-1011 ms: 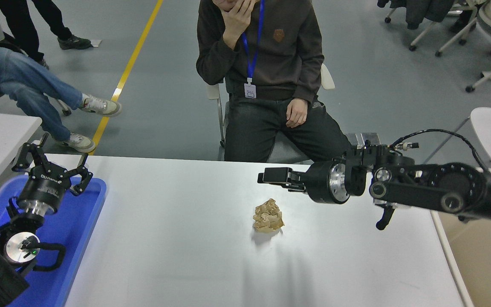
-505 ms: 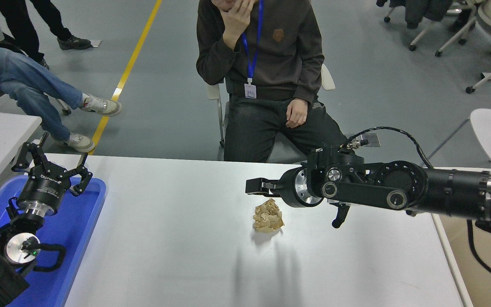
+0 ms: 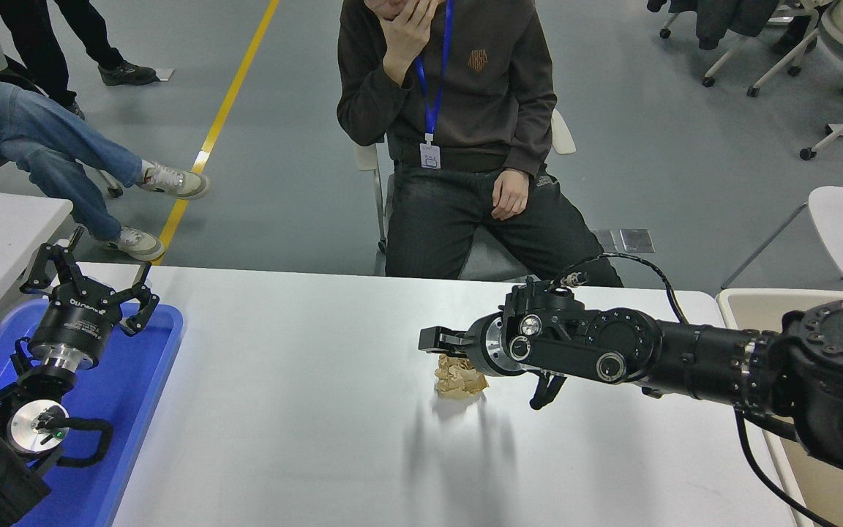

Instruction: Clean the table surface

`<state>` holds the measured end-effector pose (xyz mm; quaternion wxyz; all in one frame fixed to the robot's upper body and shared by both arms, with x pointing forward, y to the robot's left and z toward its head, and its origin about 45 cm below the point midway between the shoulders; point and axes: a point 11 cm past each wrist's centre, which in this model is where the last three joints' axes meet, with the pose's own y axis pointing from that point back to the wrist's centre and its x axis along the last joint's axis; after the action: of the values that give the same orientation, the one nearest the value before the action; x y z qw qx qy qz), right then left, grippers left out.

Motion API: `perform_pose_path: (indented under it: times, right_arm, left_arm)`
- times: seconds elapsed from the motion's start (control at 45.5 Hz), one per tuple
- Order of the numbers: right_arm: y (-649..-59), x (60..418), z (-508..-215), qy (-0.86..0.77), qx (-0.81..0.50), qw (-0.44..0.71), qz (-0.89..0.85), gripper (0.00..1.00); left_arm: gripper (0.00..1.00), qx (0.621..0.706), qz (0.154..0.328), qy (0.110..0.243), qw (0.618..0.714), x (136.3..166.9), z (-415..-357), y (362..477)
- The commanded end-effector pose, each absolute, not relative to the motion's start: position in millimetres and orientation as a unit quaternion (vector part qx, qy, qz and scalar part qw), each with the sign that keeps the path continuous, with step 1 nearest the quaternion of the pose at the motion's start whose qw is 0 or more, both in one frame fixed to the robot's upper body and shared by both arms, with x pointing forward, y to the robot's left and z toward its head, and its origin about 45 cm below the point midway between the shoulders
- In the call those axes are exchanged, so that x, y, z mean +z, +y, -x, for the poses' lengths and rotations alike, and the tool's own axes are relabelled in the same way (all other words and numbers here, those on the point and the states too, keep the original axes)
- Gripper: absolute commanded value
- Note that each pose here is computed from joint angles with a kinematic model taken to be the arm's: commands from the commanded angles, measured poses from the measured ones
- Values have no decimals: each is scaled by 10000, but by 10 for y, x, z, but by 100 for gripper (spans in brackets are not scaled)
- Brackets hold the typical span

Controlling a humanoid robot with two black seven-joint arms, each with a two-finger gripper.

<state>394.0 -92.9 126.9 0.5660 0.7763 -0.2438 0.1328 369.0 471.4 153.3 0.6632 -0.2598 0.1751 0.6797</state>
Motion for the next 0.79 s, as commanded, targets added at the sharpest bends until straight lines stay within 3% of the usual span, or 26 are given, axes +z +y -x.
perform_pose_path:
  times: [0.0, 0.769]
  right_arm:
    - [-1132, 1089, -3976, -2645, 1198, 5869, -7558, 98]
    - [-989, 1168, -3999, -2772, 992, 5420, -7871, 98]
  left_arm:
    - [100, 6797, 2598, 1751, 6632, 1533, -3690, 4714]
    - [100, 6797, 2598, 1751, 6632, 1533, -3690, 4714]
